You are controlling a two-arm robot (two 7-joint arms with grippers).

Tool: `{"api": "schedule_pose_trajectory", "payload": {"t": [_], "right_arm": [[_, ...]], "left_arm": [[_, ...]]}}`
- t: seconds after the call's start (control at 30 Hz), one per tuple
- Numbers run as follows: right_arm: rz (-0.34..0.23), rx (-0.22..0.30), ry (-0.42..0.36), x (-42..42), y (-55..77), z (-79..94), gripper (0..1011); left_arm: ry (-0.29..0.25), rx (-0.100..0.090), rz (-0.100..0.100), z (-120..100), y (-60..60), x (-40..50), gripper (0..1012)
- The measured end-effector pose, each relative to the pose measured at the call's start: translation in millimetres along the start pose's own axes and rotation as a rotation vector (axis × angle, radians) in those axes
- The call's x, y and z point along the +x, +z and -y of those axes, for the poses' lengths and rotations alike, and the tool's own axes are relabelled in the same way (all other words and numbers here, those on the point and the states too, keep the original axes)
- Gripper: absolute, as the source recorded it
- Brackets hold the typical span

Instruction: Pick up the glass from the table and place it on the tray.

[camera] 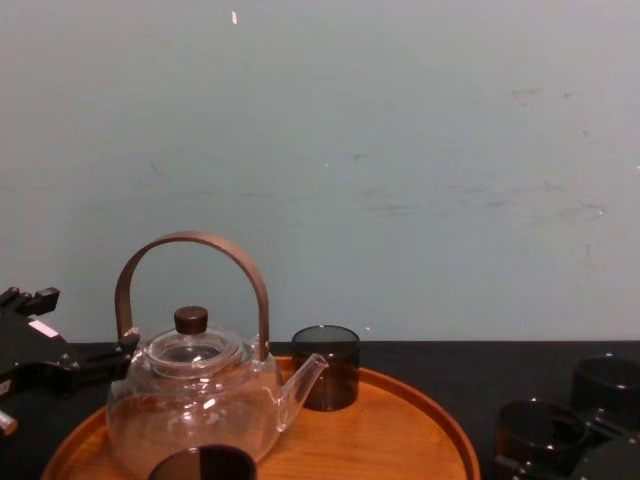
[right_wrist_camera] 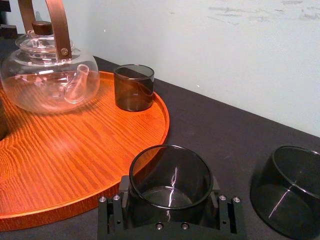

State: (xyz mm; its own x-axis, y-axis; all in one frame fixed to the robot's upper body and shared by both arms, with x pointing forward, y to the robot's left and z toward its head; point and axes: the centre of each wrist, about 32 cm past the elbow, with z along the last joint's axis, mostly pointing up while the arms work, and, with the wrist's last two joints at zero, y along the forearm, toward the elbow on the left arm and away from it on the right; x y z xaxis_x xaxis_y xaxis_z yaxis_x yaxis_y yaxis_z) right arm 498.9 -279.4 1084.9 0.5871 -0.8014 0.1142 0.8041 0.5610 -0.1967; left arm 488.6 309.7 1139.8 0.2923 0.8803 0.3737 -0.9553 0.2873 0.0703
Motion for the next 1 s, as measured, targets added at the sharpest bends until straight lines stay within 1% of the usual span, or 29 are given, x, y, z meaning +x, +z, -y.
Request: {"api": "schedule_pose_trajectory", "payload": {"t": [0.4,0.57,0.8,0.93,1.0], "right_arm": [[-0.001,0.0,0.0,0.1,0.0,0.1,909],[-0.02,0.011,0.002,0.5,0.5,1.0,908],[0.005,0.046,0.015,-1.5,13.1,5.5,908],[0.019,0.067,0.028,-3.7,20.5,8.1,909],[0.028,0.08,0.041,-6.4,25.0,8.7,908]], "left_arm": [[0.0,0.0,0.0,0.0,0.0,0.0,1009],[0.0,0.0,0.0,0.0,0.0,0.0,1010],[0.0,0.0,0.0,0.0,0.0,0.0,1009],[0.0,0.0,0.0,0.0,0.0,0.0,1010],[0.0,0.0,0.0,0.0,0.0,0.0,1009]]}}
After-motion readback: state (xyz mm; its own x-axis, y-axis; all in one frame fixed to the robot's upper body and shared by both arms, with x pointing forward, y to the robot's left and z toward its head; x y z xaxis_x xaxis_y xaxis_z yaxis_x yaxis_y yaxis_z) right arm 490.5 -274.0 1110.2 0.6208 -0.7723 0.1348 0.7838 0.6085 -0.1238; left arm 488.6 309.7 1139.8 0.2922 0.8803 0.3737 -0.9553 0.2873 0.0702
